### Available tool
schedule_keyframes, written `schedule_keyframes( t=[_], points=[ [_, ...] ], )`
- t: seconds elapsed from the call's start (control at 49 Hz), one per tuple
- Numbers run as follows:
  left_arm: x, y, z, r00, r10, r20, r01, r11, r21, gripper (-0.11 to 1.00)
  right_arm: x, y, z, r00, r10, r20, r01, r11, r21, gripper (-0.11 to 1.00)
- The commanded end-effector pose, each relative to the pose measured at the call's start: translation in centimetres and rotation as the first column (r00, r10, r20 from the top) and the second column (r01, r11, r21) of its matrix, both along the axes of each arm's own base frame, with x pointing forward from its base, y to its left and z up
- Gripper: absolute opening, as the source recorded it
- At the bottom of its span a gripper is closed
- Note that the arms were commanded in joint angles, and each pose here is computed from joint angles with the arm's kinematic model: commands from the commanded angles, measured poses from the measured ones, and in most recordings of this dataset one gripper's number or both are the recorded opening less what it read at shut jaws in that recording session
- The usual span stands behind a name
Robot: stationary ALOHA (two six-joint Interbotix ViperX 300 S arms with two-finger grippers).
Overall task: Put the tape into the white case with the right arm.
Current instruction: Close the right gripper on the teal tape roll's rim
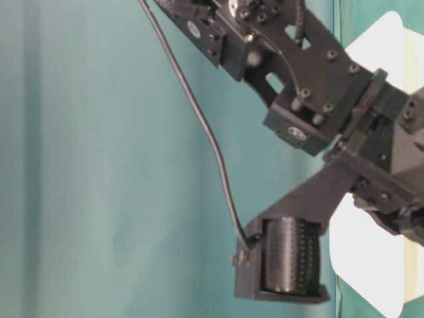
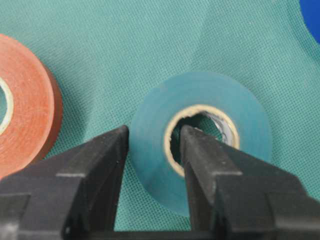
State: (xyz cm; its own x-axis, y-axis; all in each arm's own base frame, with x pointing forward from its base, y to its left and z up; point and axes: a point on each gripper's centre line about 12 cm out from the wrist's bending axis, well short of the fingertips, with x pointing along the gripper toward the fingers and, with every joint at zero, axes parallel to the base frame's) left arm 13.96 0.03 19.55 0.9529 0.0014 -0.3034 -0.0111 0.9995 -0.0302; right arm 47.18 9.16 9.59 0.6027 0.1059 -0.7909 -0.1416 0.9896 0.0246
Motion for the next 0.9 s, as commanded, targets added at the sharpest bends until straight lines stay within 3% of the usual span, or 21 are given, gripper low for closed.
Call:
schedule_keyframes(
  t=[0.0, 0.225, 0.572, 0.878],
  points=[
    [0.2, 0.0, 0.5, 1.0, 0.003, 0.017, -0.003, 1.0, -0.001, 0.01, 0.5, 0.0, 1.3, 1.0, -0.004, 0.03, 0.004, 1.0, 0.008, 0.03],
    [0.2, 0.0, 0.5, 1.0, 0.003, 0.015, -0.003, 1.0, -0.001, 0.01, 0.5, 0.0, 2.6, 0.998, -0.004, 0.055, 0.003, 1.0, 0.013, 0.02],
    [0.2, 0.0, 0.5, 1.0, 0.003, 0.017, -0.003, 1.0, -0.001, 0.01, 0.3, 0.1, 8.2, 0.987, -0.004, 0.16, -0.001, 0.999, 0.034, 0.01],
    [0.2, 0.0, 0.5, 1.0, 0.003, 0.017, -0.003, 1.0, -0.001, 0.01, 0.4, 0.1, 9.3, 0.988, -0.005, 0.157, 0.0, 0.999, 0.032, 0.01]
  ],
)
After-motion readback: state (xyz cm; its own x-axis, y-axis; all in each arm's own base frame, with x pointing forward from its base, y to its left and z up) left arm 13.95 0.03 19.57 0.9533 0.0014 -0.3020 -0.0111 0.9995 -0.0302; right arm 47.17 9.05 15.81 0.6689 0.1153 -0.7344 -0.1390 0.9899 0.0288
